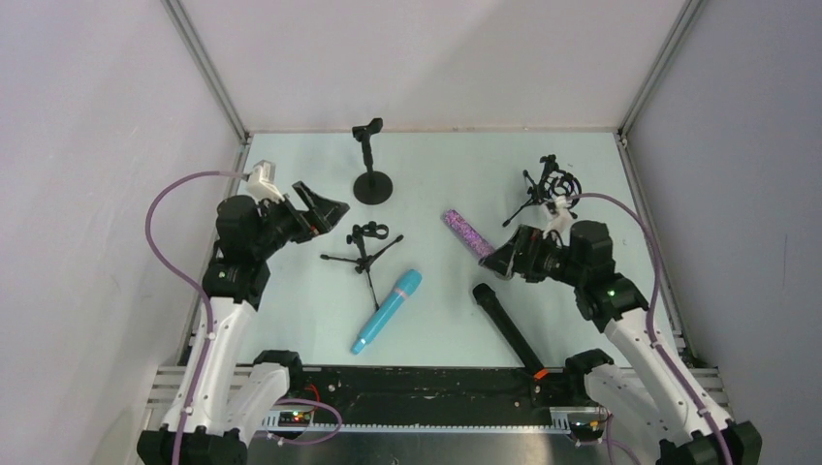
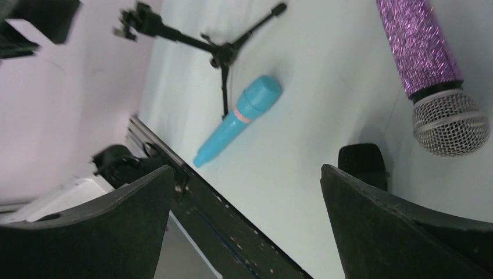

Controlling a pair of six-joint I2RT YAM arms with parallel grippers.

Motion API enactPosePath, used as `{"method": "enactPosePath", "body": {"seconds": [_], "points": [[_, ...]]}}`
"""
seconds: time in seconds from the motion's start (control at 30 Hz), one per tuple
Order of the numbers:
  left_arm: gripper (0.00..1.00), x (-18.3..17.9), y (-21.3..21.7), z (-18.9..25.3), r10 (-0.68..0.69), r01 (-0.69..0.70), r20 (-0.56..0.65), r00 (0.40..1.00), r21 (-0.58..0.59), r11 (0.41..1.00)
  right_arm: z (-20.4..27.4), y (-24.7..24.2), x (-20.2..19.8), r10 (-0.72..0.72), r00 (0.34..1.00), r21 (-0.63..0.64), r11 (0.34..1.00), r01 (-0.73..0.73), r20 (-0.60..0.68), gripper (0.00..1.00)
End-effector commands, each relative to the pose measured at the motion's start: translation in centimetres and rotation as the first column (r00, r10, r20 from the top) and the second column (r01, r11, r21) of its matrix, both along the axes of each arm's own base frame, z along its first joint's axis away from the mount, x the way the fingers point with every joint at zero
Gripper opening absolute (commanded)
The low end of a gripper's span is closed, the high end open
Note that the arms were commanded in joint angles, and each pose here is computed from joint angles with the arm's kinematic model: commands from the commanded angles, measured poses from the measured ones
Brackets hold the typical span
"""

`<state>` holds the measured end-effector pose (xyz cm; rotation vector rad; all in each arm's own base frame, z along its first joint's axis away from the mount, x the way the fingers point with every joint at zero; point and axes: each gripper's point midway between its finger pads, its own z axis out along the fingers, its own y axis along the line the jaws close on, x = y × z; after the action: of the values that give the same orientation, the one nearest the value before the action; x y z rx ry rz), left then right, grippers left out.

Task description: Attach the microphones to the stand

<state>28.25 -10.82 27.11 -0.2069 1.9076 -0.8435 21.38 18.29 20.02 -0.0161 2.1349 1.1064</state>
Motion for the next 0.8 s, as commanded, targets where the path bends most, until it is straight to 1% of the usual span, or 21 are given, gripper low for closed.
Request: {"method": "enactPosePath", "body": {"seconds": [0.0, 0.17, 0.4, 0.5, 0.53, 0.6, 0.67, 0.77], "points": [[0.98, -2.7, -0.2, -0.2, -0.057, 0.054, 0.059, 0.997, 0.046, 0.998, -0.1, 1.0, 0.8, -0.002, 0.998, -0.104, 0.995, 0.008, 0.065, 1.0], [0.98, -5.0, -0.5, -1.5, -0.073, 0.071, 0.068, 0.995, 0.034, 0.997, -0.4, 2.7, 1.1, 0.038, 0.997, -0.098, 0.995, -0.03, 0.073, 1.0], [0.98, -6.5, -1.4, -3.3, -0.094, 0.093, 0.012, 0.996, 0.01, 0.996, -2.9, 4.1, 1.9, 0.067, 0.998, -0.108, 0.992, -0.068, -0.014, 1.0], [0.98, -6.7, -1.6, -4.5, -0.079, 0.08, -0.041, 0.996, 0.026, 0.996, -3.8, 4.6, 2.0, 0.085, 0.995, -0.102, 0.991, -0.09, -0.052, 1.0], [0.98, -6.8, -1.9, -4.7, -0.091, 0.093, -0.054, 0.994, 0.032, 0.995, -3.9, 4.8, 2.0, 0.089, 0.994, -0.099, 0.991, -0.094, -0.061, 1.0], [0.98, -7.2, -2.6, -6.2, -0.126, 0.133, -0.129, 0.984, 0.044, 0.99, -4.5, 5.1, 2.0, 0.098, 0.991, -0.09, 0.99, -0.107, -0.091, 1.0], [0.98, -7.4, -3.2, -7.1, -0.147, 0.161, -0.174, 0.974, 0.068, 0.985, -4.9, 5.4, 2.0, 0.103, 0.989, -0.083, 0.99, -0.113, -0.108, 1.0], [0.98, -8.1, -4.1, -8.0, -0.175, 0.205, -0.211, 0.962, 0.131, 0.97, -5.4, 5.5, 2.0, 0.105, 0.986, -0.085, 0.99, -0.116, -0.13, 1.0]]}}
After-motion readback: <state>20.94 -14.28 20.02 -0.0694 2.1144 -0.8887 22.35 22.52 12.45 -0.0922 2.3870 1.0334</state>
